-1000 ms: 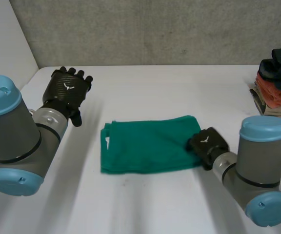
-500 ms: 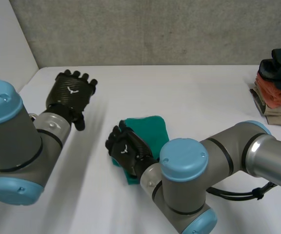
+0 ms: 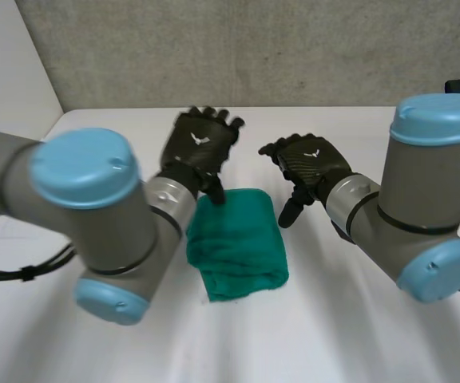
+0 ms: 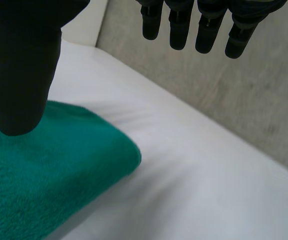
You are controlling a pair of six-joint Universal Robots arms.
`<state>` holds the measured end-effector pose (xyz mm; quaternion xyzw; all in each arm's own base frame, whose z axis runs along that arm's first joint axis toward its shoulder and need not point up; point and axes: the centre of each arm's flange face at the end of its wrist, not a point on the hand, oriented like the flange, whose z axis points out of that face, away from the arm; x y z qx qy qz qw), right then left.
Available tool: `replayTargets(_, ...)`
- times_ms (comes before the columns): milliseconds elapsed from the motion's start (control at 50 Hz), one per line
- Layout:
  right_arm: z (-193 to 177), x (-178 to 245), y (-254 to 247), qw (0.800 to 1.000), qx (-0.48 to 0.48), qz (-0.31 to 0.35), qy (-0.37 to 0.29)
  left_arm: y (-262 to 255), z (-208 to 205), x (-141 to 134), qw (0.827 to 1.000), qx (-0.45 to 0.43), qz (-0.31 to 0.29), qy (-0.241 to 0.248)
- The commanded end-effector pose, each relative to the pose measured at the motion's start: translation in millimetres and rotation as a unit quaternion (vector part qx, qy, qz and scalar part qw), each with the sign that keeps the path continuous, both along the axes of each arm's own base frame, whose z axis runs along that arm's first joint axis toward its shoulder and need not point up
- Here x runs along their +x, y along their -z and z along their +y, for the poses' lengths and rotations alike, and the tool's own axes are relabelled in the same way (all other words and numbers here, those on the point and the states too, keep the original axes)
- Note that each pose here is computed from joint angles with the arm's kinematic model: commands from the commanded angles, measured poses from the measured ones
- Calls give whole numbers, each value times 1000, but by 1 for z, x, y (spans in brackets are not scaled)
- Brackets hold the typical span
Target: Fold the laundry.
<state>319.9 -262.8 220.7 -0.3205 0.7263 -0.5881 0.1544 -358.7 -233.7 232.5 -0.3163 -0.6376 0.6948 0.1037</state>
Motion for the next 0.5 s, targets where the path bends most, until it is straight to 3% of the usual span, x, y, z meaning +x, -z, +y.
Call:
replayTargets(20,-15,7,26,997,73,-10,13,49,-14,-15,998,49,-42,-14)
replayTargets(240,-17,19,58,988,152,-6,-5,91,5,15,975,172,-104,-94)
replayTargets(360,-15,19,74,986,163,20,-11,98,17,25,964,215,-112,-105)
replayTargets(500,-15,15,74,990,110,89,-29,84,21,27,968,208,-100,-102)
